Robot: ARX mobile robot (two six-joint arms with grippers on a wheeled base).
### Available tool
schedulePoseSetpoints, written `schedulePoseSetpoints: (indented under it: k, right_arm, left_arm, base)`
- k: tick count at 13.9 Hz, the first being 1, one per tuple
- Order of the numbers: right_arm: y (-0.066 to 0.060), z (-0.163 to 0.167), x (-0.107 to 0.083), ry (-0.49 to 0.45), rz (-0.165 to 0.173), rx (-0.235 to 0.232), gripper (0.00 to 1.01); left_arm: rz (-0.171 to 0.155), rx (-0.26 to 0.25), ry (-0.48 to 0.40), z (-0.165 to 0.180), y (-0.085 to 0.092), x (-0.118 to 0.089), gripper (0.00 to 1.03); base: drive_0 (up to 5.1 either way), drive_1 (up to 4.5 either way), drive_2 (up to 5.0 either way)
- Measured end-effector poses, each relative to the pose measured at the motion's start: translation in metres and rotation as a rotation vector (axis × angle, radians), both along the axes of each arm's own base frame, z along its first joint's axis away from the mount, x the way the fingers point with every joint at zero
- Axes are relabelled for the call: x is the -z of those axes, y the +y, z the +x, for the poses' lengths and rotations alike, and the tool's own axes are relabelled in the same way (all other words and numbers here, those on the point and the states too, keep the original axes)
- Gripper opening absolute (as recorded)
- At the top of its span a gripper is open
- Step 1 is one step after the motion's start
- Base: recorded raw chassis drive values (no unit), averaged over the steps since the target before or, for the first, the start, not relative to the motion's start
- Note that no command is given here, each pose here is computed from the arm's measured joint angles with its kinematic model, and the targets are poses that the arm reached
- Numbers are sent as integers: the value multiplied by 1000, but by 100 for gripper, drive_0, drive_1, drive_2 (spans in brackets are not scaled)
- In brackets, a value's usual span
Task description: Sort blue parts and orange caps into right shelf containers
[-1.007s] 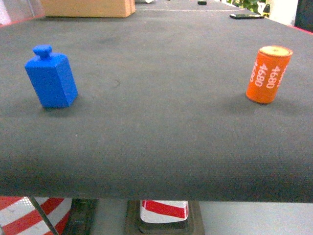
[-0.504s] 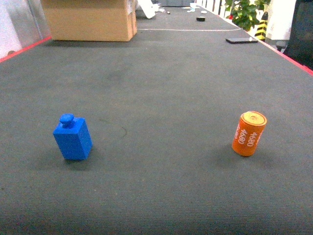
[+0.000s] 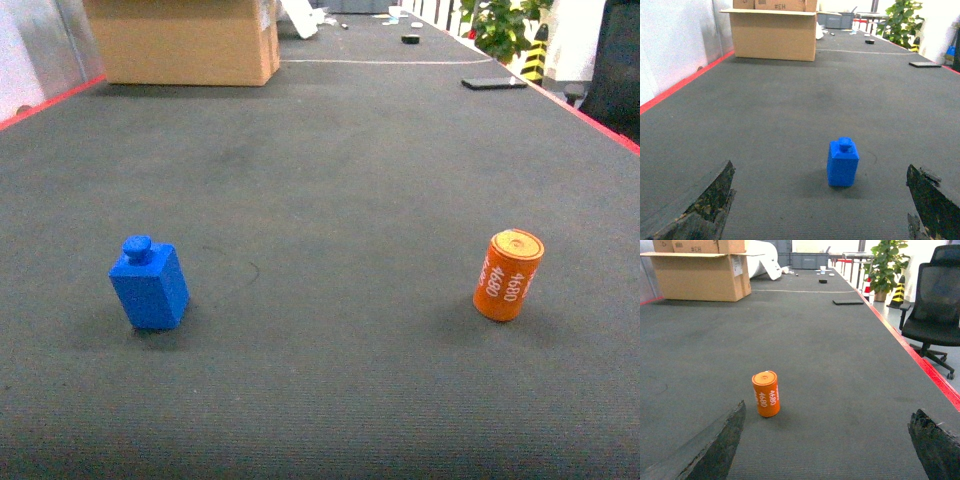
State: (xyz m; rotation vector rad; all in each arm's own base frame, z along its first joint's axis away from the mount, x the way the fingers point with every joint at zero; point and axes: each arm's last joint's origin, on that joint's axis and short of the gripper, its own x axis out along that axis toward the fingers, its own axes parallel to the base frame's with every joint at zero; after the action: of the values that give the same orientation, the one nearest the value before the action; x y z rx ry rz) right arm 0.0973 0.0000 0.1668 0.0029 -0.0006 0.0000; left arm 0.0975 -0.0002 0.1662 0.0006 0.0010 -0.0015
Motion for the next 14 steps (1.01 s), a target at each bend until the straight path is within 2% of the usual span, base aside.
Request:
schedulePoseSetpoints:
  k: [14]
  right_arm:
    - [0, 0, 0, 0, 0, 0, 98]
  left_arm:
    - [0, 0, 0, 0, 0, 0, 98]
  base:
    - [0, 0, 0]
